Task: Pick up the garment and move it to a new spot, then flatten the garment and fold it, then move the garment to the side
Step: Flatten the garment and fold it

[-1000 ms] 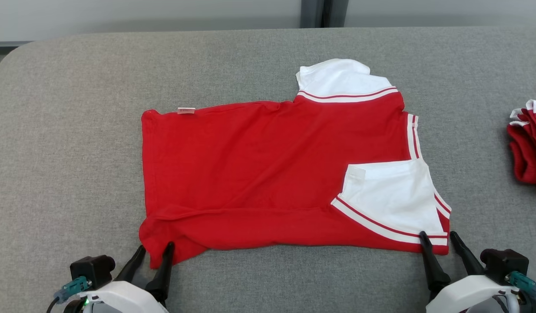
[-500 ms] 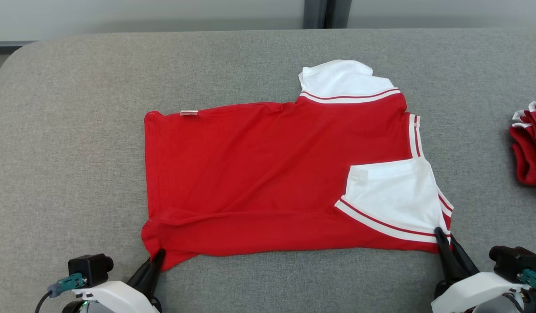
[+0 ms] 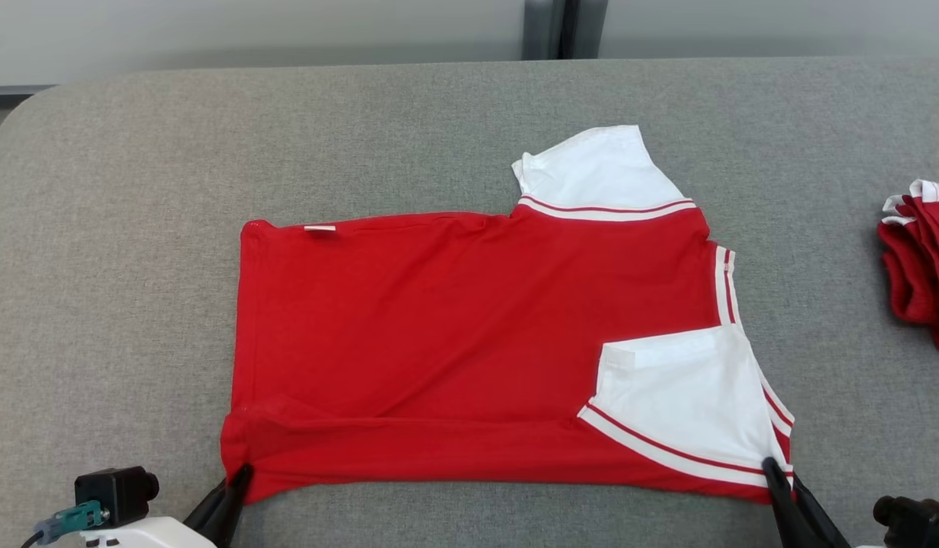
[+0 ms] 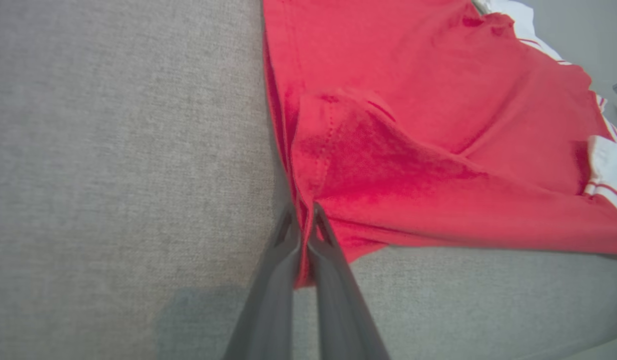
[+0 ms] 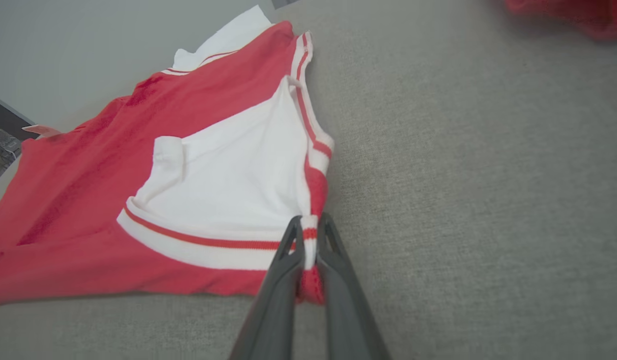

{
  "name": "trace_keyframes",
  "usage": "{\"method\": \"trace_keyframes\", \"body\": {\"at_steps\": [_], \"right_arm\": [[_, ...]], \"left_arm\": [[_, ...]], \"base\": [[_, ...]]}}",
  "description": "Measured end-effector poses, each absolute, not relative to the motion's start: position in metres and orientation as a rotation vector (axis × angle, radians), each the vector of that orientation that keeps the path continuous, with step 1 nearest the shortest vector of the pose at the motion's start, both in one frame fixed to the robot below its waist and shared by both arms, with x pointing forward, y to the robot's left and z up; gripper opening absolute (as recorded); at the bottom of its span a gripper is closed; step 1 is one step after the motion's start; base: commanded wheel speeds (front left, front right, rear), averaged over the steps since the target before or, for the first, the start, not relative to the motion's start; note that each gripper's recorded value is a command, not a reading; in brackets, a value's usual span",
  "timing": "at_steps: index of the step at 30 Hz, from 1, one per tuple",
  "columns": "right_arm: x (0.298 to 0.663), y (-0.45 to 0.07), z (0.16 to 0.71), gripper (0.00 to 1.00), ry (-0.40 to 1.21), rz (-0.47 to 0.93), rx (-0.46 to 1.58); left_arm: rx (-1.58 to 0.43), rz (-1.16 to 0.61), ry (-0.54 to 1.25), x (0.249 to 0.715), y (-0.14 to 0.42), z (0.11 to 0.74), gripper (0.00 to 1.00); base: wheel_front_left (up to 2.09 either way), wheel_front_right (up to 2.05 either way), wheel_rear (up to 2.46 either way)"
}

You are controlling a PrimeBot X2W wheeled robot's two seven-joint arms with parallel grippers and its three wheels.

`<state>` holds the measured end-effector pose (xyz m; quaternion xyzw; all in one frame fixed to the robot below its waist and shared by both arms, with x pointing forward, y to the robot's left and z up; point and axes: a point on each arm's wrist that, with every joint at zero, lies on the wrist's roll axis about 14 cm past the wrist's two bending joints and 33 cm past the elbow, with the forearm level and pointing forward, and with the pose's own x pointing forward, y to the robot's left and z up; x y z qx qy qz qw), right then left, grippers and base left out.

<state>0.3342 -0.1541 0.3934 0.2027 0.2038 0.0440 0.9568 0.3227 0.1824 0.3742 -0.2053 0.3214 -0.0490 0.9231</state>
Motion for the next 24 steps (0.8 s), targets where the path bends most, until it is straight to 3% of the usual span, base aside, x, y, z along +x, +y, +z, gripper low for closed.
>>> {"method": "trace_keyframes", "body": {"at_steps": [3, 4, 5, 6, 7, 12, 24], "right_arm": [[0.328, -0.153, 0.394, 0.00, 0.422, 0.077, 0.429], [0.328, -0.154, 0.395, 0.37, 0.422, 0.071, 0.434], [0.327, -0.154, 0.394, 1.00, 0.425, 0.069, 0.432], [0.327, -0.156, 0.395, 1.00, 0.420, 0.061, 0.426], [0.328, -0.159, 0.396, 1.00, 0.414, 0.053, 0.426], [0.341, -0.170, 0.415, 1.00, 0.314, 0.035, 0.390], [0.393, -0.192, 0.488, 1.00, -0.001, 0.023, 0.295]], "left_arm": [[-0.421, -0.101, 0.677, 0.321, 0.182, 0.372, 0.00], [-0.421, -0.104, 0.676, 0.322, 0.180, 0.373, 0.00], [-0.420, -0.109, 0.683, 0.323, 0.179, 0.372, 0.20], [-0.418, -0.109, 0.683, 0.323, 0.178, 0.372, 0.77], [-0.418, -0.102, 0.674, 0.325, 0.179, 0.374, 1.00], [-0.394, -0.087, 0.619, 0.333, 0.186, 0.384, 1.00], [-0.277, 0.011, 0.259, 0.391, 0.207, 0.463, 1.00]], "base": [[0.00, 0.00, 0.00], [0.00, 0.00, 0.00], [0.00, 0.00, 0.00], [0.00, 0.00, 0.00], [0.00, 0.00, 0.00], [0.00, 0.00, 0.00], [0.00, 0.00, 0.00]]}}
